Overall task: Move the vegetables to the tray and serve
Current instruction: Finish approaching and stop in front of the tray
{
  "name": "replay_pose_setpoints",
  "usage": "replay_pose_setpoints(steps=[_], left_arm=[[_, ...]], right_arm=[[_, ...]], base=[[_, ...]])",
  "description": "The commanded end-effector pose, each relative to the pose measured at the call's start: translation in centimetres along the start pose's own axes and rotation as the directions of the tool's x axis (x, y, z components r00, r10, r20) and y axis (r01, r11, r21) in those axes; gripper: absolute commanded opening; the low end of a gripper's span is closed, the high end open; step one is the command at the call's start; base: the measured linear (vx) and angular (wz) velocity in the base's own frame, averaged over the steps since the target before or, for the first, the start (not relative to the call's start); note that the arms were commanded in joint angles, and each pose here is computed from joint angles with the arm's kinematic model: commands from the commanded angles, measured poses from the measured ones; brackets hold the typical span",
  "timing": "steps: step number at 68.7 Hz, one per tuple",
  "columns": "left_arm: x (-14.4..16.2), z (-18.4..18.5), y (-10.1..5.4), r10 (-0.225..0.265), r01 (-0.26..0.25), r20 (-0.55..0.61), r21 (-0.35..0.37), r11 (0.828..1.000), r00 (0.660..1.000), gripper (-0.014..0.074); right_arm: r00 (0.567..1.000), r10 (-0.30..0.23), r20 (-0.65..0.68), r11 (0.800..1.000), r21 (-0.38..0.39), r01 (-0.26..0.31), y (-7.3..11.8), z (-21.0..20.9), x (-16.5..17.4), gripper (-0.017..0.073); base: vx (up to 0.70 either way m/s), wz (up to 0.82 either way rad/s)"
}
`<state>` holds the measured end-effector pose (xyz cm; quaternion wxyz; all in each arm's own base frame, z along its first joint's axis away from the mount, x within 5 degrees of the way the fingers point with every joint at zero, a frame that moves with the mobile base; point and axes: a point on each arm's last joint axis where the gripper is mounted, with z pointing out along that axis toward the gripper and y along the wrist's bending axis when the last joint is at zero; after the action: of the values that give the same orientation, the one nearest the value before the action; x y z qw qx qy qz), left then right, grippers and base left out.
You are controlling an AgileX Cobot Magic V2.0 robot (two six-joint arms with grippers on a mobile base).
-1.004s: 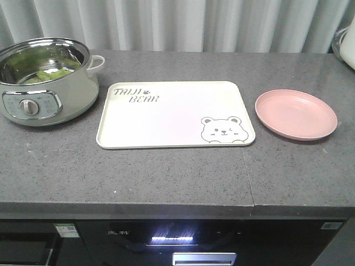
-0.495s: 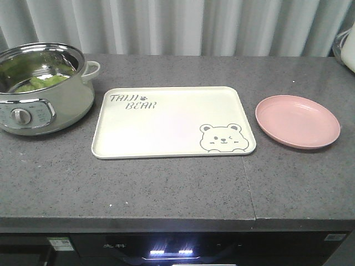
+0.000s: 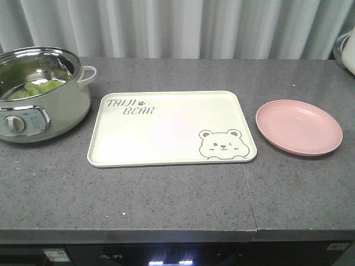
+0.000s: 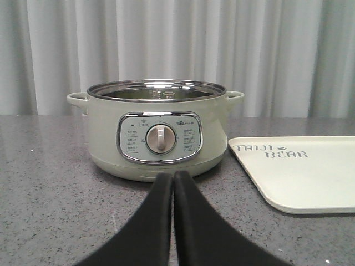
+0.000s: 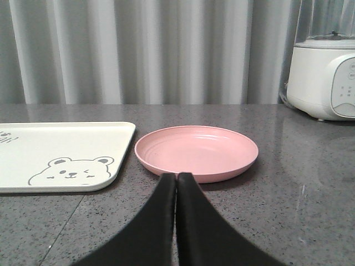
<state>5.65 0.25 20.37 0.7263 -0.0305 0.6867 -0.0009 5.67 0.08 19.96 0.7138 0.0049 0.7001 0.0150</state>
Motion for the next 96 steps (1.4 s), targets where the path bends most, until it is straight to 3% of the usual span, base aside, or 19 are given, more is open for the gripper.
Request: replay_pose_setpoints(steps=[1,96], left_arm=[[-0.42,-0.12,-0.11,-0.005,0.004,0.081,0.017,1.0,0.997,-0.0006],[-0.42,-0.12,-0.11,-0.005,0.004,0.081,0.017,1.0,0.997,-0.0006]], right_arm=[[0.998,-0.003,0.07,1.0,0.002,0.003,-0.02,-0.01,-0.48,-0.0004],[0.998,-0.003,0.069,1.0,0.002,0.003,-0.02,-0.01,-0.47,-0.0004]], base=[[0.03,-0.01],[0.02,-0.01]])
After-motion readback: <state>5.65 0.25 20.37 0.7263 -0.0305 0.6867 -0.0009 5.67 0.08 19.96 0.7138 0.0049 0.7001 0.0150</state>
